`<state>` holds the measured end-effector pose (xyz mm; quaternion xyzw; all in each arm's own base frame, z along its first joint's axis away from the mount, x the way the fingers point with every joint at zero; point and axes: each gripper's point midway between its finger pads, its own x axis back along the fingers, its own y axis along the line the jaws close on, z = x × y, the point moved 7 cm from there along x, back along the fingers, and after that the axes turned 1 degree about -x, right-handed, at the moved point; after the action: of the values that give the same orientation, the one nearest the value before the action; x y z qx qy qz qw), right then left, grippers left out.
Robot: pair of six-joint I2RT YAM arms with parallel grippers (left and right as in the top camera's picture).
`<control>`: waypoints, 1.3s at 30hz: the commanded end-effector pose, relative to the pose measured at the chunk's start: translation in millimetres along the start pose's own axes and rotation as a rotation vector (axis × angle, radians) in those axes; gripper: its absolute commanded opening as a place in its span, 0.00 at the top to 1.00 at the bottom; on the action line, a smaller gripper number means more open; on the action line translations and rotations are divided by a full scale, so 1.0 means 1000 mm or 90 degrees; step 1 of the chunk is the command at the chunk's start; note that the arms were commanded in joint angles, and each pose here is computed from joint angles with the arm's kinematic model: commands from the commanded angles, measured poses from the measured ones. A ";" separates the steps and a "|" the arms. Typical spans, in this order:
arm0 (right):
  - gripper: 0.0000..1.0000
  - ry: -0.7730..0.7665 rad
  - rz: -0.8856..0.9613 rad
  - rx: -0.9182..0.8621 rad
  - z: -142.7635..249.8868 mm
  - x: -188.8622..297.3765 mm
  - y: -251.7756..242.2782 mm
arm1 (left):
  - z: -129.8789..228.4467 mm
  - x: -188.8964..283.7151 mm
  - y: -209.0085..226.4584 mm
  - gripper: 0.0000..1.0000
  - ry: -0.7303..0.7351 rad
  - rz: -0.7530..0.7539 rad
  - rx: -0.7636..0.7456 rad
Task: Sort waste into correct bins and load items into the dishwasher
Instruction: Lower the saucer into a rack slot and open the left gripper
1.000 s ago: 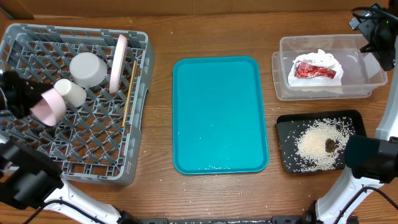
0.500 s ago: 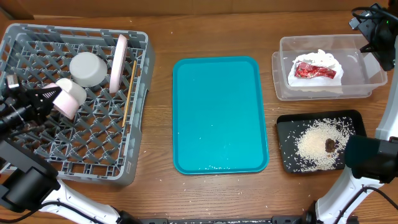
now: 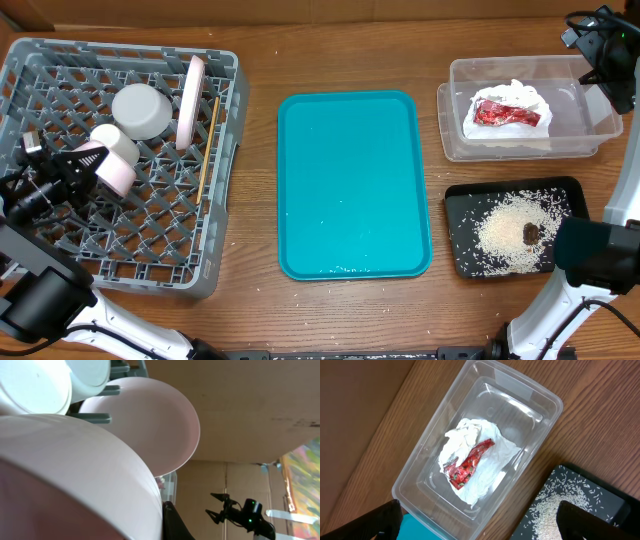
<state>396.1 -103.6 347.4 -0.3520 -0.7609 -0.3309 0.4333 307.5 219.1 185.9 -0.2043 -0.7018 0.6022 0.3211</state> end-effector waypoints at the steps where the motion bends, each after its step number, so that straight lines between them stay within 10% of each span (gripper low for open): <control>1: 0.00 -0.019 -0.012 -0.005 -0.003 0.012 -0.001 | 0.002 0.013 0.011 0.95 0.028 -0.112 0.017; 6: 0.00 -0.019 -0.012 -0.005 -0.003 0.012 -0.001 | -0.007 0.043 0.009 0.80 0.011 -0.220 0.057; 10: 0.00 -0.019 -0.012 -0.005 -0.003 0.012 -0.001 | -0.010 0.068 0.003 0.07 0.008 -0.333 0.089; 12: 0.00 -0.019 -0.012 -0.005 -0.003 0.012 -0.001 | -0.010 0.077 0.001 0.02 0.006 -0.404 0.114; 20: 0.00 -0.019 -0.012 -0.005 -0.003 0.012 -0.001 | -0.015 0.095 -0.039 0.22 -0.027 -0.526 0.149; 21: 0.00 -0.019 -0.012 -0.005 -0.003 0.012 -0.001 | -0.016 0.094 -0.044 0.34 -0.029 -0.527 0.141; 23: 0.00 -0.019 -0.012 -0.005 -0.003 0.012 -0.001 | -0.019 0.087 -0.049 0.96 -0.030 -0.529 0.118; 39: 0.00 -0.019 -0.012 -0.005 -0.003 0.012 -0.001 | -0.035 0.020 0.000 0.96 -0.043 -0.750 0.114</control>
<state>396.2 -103.6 347.5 -0.3519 -0.7610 -0.3310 0.4330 329.0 252.1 202.6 0.2055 -0.6829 0.3863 0.5849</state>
